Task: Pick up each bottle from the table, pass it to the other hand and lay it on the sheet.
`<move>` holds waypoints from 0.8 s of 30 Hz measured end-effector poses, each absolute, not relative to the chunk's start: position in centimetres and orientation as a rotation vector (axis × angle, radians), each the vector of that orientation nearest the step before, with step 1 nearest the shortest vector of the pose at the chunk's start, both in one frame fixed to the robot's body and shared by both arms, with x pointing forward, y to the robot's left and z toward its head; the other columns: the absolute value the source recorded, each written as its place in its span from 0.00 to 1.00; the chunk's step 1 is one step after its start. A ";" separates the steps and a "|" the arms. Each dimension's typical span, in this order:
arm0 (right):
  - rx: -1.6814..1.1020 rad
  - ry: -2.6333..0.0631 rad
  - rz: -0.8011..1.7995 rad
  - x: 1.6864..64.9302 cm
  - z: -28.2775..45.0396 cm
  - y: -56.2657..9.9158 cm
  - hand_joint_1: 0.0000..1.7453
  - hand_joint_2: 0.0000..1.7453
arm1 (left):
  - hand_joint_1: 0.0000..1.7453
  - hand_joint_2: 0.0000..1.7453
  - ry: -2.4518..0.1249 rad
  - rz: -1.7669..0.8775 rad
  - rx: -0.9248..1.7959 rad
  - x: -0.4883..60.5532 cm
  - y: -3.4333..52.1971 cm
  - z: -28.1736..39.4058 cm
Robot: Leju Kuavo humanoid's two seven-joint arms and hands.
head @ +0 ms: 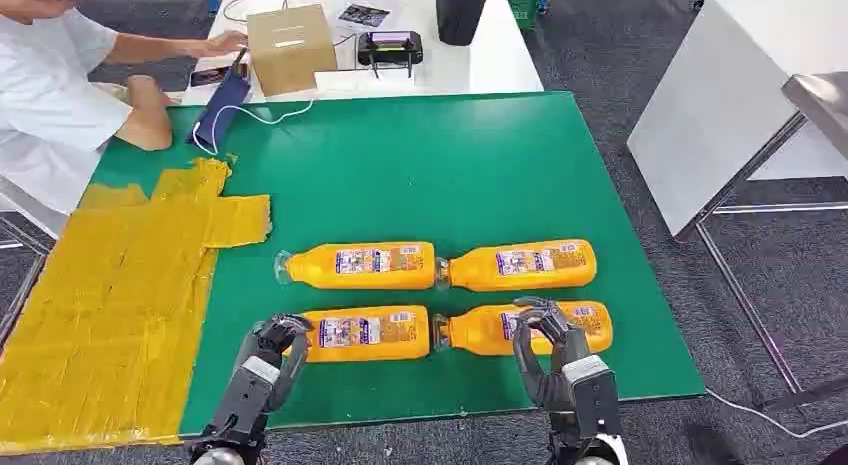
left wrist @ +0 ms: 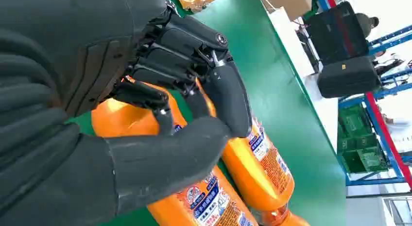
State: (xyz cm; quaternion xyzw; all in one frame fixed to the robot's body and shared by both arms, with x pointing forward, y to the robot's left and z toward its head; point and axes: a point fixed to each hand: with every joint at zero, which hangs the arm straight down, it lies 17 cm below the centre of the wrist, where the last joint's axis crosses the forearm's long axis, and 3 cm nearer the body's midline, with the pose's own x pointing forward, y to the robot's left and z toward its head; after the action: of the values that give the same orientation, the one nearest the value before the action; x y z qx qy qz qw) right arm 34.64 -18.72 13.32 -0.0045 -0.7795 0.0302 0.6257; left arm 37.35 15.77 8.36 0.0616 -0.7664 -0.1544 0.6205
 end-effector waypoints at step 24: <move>-0.066 -2.321 0.045 36.7 30.2 -14.0 0.00 1.00 | 0.00 1.00 -2.132 -0.204 0.312 38.6 20.2 21.6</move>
State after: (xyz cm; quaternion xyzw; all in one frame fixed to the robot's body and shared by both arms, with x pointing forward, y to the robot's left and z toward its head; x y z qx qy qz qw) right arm 36.66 -13.98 30.22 -0.0262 -0.9167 0.0176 0.3983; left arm 38.59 20.21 21.58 0.1271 -0.8699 -0.0830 0.4694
